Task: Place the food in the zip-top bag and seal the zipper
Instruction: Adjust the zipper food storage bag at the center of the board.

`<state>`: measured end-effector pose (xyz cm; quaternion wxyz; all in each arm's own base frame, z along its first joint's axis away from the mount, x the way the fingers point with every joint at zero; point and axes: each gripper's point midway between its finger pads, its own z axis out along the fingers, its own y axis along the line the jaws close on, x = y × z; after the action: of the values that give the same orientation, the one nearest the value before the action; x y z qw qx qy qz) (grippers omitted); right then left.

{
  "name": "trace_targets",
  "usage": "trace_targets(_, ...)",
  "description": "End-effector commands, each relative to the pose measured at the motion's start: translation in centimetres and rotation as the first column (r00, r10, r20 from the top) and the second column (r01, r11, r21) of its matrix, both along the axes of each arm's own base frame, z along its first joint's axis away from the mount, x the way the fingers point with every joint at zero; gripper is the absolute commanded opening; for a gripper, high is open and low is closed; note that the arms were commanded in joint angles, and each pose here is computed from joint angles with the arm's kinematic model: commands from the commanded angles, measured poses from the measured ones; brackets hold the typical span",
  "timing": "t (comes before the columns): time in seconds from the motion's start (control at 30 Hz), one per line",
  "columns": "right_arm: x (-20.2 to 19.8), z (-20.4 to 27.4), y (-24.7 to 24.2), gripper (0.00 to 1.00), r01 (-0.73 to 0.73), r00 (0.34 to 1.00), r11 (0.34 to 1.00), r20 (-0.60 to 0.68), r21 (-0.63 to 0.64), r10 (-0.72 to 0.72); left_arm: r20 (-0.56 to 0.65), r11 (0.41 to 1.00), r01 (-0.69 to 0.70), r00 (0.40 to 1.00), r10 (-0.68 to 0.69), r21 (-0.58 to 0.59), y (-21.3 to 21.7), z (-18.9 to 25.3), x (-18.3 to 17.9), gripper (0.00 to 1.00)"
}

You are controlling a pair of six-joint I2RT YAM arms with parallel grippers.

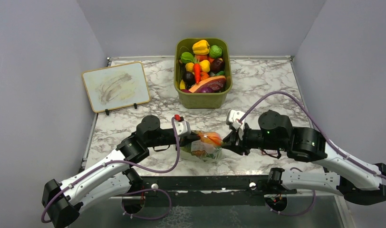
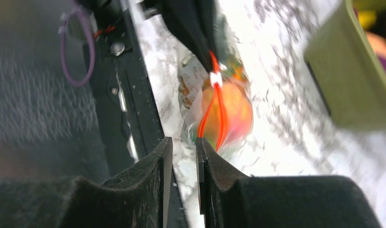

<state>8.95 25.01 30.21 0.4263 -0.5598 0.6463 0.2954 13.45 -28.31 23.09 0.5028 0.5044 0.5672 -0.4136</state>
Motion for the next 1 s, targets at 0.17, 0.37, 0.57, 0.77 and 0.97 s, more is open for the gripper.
trace_targets(0.17, 4.2, 6.0, -0.9, 0.27, 0.599, 0.785, 0.700, -0.457, 0.389, -0.418, 0.010, 0.959, -0.236, 0.971, 0.240, -0.155, 0.9, 3.6, 3.7, 0.00)
trace_targets(0.37, 6.9, 5.4, -1.3, 0.28, 0.702, 0.709, 0.595, -0.457, 0.391, -0.537, -0.020, 0.959, -0.222, 0.975, 0.222, -0.176, 0.6, 3.3, 3.4, 0.00)
trace_targets(0.57, 8.9, 3.5, -1.8, 0.26, 0.787, 0.616, 0.538, -0.410, 0.301, -0.672, -0.024, 0.956, -0.238, 0.971, 0.237, -0.171, 0.9, 3.1, 3.4, 0.00)
trace_targets(0.77, 8.8, 2.1, -1.3, 0.01, 0.780, 0.624, 0.552, -0.415, 0.293, -0.662, -0.032, 0.956, -0.237, 0.971, 0.235, -0.176, 0.9, 3.0, 3.4, 0.00)
trace_targets(0.97, 8.3, -1.3, -2.5, 0.01, 0.823, 0.562, 0.525, -0.447, 0.216, -0.696, -0.044, 0.953, -0.236, 0.972, 0.232, -0.192, 1.0, 3.4, 3.1, 0.00)
